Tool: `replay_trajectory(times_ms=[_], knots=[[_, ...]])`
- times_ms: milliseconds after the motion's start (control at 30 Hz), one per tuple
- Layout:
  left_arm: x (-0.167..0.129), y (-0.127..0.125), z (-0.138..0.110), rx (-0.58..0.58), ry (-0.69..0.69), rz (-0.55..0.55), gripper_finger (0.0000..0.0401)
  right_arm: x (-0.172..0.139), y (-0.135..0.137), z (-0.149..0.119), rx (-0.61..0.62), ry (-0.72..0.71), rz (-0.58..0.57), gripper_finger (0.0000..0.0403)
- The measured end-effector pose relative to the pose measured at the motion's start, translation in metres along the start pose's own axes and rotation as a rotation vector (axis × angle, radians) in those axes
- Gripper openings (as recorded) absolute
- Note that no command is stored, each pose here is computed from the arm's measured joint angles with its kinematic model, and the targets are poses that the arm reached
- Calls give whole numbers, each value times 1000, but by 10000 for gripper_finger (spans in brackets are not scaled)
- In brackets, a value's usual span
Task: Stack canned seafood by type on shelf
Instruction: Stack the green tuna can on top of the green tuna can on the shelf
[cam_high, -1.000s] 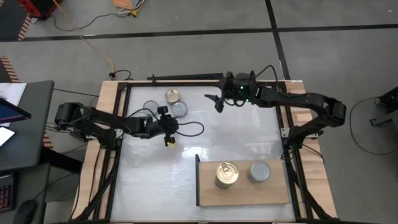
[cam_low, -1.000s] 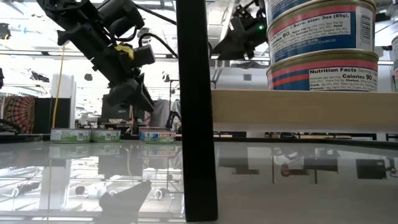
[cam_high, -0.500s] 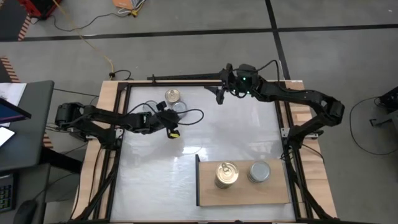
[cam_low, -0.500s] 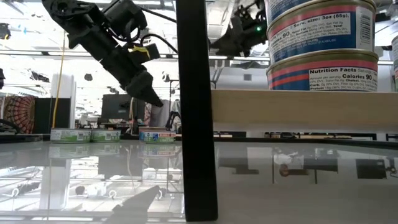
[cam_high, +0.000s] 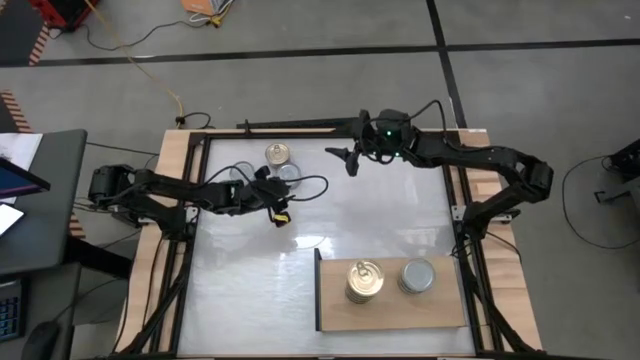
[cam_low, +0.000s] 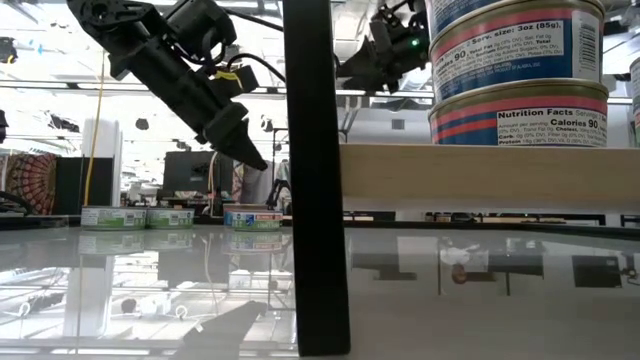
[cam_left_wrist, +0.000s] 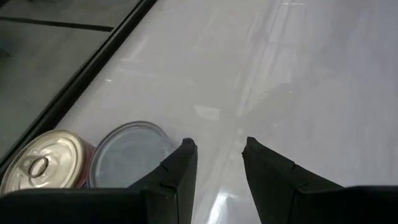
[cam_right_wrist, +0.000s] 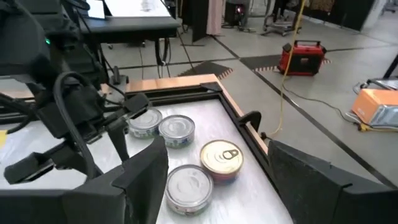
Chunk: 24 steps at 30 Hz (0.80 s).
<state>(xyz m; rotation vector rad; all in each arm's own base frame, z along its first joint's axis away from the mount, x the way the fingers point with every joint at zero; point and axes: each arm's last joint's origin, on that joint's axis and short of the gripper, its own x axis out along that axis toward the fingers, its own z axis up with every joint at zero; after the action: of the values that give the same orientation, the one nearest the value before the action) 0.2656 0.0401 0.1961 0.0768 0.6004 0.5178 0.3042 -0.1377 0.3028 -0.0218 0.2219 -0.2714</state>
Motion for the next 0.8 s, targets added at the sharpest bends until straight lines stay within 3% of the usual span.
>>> replay_trajectory(times_ms=[600, 800], knots=[[3, 2, -11, 128, -50, 22, 123, 10, 0, -1, -74, -64, -3, 302], [0, -2, 2, 133, -74, -12, 123, -1, 4, 24, -82, -97, 6, 302]])
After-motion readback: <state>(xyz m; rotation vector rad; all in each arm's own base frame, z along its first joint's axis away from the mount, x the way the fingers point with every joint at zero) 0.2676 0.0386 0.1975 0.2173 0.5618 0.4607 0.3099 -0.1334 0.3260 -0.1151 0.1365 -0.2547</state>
